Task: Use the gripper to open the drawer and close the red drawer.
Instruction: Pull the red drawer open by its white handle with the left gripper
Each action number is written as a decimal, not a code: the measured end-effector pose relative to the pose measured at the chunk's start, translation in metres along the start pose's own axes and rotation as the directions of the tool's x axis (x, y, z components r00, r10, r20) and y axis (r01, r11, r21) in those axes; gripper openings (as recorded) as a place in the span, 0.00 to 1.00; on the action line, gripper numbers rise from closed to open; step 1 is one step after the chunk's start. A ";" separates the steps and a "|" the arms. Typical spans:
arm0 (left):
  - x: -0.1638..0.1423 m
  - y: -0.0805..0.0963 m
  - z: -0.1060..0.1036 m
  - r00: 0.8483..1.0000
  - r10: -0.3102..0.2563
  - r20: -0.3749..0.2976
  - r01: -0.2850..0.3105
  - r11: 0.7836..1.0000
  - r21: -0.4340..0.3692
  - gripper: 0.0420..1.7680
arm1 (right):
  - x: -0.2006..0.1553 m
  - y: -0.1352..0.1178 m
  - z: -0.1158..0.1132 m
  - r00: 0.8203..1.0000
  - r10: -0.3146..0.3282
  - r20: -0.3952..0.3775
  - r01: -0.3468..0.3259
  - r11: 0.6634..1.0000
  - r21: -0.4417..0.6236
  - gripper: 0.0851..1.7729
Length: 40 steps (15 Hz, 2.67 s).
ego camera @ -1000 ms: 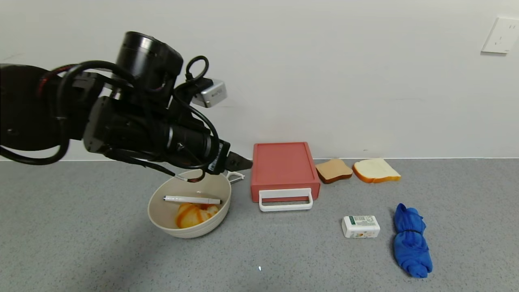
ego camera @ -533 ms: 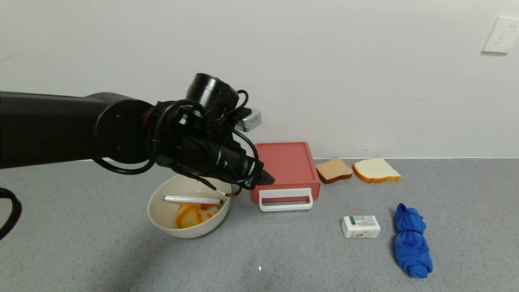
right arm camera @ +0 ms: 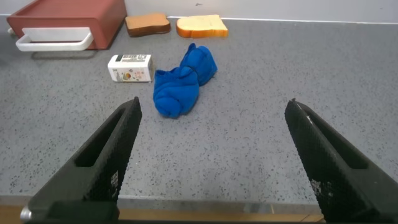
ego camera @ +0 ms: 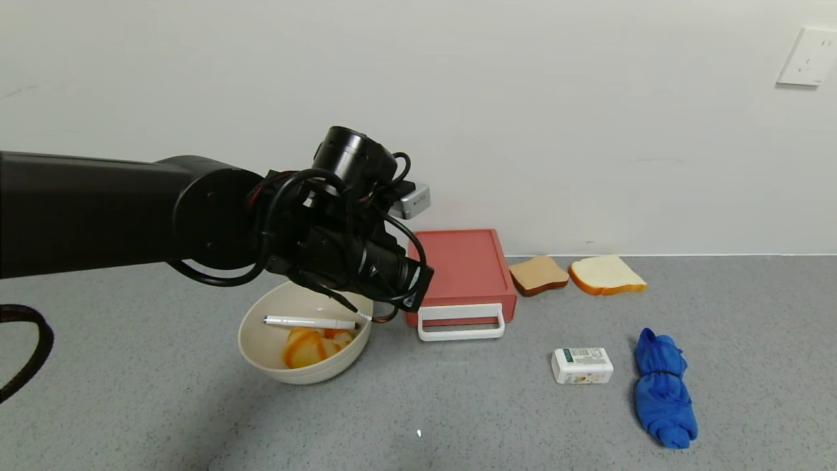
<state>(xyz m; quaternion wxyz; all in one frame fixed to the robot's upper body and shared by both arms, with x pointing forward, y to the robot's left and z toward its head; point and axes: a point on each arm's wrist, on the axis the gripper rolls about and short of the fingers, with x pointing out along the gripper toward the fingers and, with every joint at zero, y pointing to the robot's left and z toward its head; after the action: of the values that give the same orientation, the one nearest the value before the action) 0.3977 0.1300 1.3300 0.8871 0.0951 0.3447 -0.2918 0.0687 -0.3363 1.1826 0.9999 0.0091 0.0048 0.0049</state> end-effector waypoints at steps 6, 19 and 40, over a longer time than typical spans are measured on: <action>0.003 -0.002 0.001 0.994 -0.087 0.061 0.086 0.996 0.011 0.04 | 0.000 0.000 0.000 1.000 0.000 0.000 0.000 1.000 0.000 0.96; 0.050 -0.035 0.026 0.997 -0.044 -0.060 0.017 0.918 -0.395 0.04 | 0.000 0.000 0.000 1.000 0.000 0.000 0.000 1.000 0.000 0.96; 0.163 -0.048 -0.002 0.997 0.047 -0.062 -0.070 0.889 -0.453 0.04 | 0.000 0.000 0.000 1.000 0.000 0.000 0.000 1.000 0.000 0.96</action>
<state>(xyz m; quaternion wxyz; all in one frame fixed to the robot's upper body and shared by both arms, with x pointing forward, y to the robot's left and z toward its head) 0.4654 0.0181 1.2210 0.8845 -0.0976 0.4219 -0.1736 0.0687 -0.3363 1.1826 0.9999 0.0091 0.0050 0.0048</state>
